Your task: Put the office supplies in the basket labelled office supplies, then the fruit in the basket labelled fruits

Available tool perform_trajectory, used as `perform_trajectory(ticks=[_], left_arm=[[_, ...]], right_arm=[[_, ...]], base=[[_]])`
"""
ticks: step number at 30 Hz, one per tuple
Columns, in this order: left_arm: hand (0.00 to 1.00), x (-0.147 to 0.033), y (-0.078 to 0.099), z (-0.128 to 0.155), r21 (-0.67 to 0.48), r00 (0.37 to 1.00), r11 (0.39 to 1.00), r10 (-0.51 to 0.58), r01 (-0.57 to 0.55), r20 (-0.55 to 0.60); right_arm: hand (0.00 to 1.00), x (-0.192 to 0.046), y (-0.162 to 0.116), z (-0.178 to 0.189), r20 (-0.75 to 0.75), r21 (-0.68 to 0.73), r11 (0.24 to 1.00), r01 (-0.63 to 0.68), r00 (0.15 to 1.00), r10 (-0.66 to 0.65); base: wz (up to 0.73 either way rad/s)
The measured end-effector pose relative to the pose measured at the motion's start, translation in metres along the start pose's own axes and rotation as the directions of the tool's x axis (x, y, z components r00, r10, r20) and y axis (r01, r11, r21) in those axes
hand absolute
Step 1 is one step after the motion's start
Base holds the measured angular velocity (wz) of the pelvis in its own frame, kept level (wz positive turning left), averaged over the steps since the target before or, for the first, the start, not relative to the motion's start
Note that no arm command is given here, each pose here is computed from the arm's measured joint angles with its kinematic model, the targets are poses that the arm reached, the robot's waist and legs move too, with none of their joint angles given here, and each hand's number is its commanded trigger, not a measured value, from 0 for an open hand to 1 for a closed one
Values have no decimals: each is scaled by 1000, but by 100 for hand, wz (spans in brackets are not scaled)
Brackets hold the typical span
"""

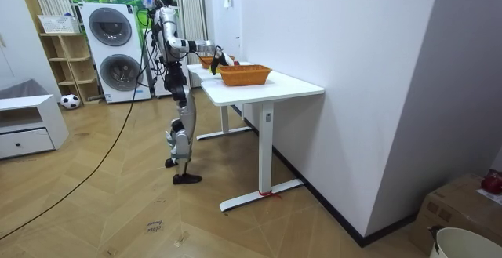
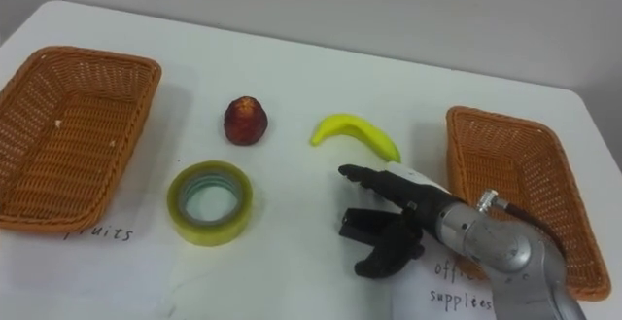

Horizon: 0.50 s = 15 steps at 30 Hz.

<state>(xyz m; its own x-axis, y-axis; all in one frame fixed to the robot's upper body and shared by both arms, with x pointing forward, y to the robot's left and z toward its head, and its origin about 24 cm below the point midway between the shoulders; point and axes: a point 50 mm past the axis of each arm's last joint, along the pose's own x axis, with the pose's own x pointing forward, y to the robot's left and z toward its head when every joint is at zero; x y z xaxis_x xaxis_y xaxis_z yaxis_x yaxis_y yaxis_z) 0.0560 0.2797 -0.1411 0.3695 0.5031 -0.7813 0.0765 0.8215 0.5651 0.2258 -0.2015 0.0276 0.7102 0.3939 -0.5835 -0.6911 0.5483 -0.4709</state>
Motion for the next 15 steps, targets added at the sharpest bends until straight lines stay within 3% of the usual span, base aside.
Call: perform_trajectory(ticks=[15], left_arm=[[0,-1,0,-4,11,1000,1000,0,0,-22]], right_arm=[[0,0,2,-4,-38,-22,1000,1,999,-2]], base=[[1]])
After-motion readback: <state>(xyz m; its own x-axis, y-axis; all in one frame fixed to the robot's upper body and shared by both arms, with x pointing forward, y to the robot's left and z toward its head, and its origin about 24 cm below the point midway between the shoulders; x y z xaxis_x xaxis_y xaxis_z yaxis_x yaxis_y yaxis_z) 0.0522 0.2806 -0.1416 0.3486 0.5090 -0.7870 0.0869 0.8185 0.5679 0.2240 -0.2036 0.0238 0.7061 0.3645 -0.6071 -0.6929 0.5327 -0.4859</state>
